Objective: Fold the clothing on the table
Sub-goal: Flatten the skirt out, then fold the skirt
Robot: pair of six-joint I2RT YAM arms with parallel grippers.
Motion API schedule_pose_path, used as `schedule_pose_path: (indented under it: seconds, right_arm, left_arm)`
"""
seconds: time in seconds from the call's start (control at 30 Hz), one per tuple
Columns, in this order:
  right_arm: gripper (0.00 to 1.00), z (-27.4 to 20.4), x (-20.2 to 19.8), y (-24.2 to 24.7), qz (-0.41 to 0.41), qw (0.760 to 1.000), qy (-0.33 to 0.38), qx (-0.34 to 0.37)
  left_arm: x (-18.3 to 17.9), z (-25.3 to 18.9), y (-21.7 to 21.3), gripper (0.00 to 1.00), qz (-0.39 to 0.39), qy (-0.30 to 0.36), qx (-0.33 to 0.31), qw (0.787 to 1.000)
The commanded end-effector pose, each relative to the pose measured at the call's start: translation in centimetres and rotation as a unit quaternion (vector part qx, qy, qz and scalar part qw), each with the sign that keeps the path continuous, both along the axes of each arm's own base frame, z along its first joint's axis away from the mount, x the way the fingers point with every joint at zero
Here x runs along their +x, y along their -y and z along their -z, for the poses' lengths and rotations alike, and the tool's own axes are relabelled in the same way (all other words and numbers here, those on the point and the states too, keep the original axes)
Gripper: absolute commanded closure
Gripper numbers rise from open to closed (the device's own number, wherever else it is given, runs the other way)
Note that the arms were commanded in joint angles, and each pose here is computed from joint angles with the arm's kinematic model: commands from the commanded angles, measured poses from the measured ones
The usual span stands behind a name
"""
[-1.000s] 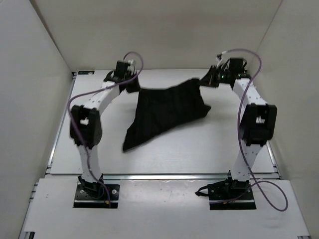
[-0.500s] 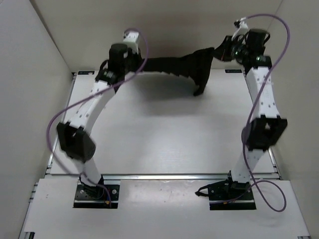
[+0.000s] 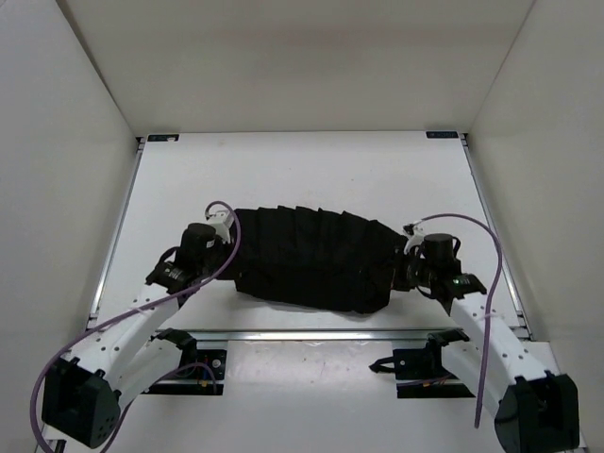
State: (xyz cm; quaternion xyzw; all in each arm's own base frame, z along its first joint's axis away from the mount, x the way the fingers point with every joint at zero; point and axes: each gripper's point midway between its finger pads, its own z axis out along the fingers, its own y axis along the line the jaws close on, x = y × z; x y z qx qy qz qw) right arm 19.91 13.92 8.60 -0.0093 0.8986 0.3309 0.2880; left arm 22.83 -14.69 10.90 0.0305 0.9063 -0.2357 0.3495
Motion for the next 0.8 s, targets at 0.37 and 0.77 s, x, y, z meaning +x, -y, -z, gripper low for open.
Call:
schedule_pose_path:
  seconds: [0.37,0.77]
  right_arm:
    - [1.0,-4.4,8.6,1.2,0.047,0.995,0.081,0.039]
    - [1.0,-5.6,21.8,2.8,0.021,0.994,0.107,0.005]
  left_arm:
    - [10.0,-1.8,1.4,1.0,-0.047,0.005,-0.02,0.999]
    - [25.3,-2.9,4.9,1.0,-0.048,0.031,0.004,0.998]
